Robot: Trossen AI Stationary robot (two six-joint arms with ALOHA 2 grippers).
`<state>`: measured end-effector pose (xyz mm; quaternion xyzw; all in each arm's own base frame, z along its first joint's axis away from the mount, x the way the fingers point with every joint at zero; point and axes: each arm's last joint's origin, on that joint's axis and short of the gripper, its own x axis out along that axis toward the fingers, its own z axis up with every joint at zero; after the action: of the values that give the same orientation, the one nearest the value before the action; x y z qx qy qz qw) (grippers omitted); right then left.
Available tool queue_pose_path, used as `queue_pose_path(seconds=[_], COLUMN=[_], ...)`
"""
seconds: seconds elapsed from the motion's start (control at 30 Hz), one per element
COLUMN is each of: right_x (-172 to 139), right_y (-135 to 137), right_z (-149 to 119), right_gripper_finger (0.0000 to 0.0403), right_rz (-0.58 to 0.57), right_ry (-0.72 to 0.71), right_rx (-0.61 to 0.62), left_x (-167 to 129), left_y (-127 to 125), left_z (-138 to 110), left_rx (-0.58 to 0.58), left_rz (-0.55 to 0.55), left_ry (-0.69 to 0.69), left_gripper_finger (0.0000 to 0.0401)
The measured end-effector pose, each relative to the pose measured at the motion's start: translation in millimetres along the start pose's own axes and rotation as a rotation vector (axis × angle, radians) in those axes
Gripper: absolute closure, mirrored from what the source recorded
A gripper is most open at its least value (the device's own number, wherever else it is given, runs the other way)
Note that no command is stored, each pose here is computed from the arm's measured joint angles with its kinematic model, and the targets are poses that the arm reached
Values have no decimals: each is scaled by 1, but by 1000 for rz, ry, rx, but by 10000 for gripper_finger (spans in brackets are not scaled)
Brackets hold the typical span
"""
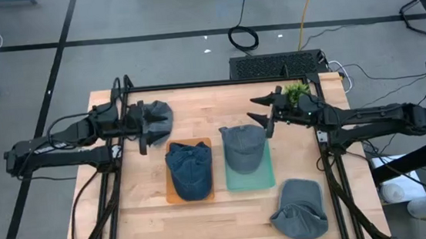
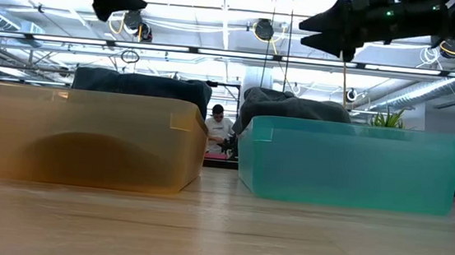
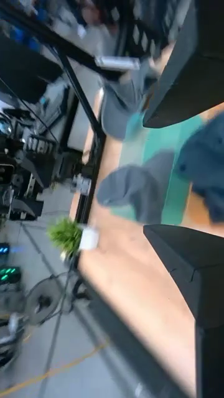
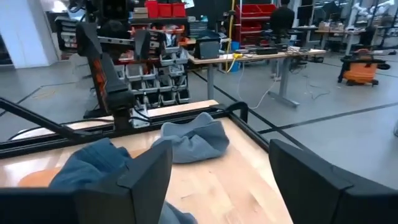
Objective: Pick & Place hat
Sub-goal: Put the bottom gray cap into the green bin
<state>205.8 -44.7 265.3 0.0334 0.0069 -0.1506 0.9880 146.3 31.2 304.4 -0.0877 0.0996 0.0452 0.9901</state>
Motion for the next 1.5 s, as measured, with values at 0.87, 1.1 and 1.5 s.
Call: queue_pose_path(seconds=[0.87, 1.1, 1.5], right_x=[-35, -58, -75], right_y=[81, 96, 114], right_z=[52, 63, 58], right_gripper_finger=[150, 150, 150], right_rz=[103, 218, 467], right_ry=[529, 652, 743], right_rx=[-106, -123, -133], left_x=[2, 2, 2], left_y=[-1, -1, -1], left_z=[-12, -15, -14], left_rx=[-135, -142, -183], left_rz=[-88, -82, -79], left_ry=[116, 142, 141], left_gripper_finger=[130, 130, 130])
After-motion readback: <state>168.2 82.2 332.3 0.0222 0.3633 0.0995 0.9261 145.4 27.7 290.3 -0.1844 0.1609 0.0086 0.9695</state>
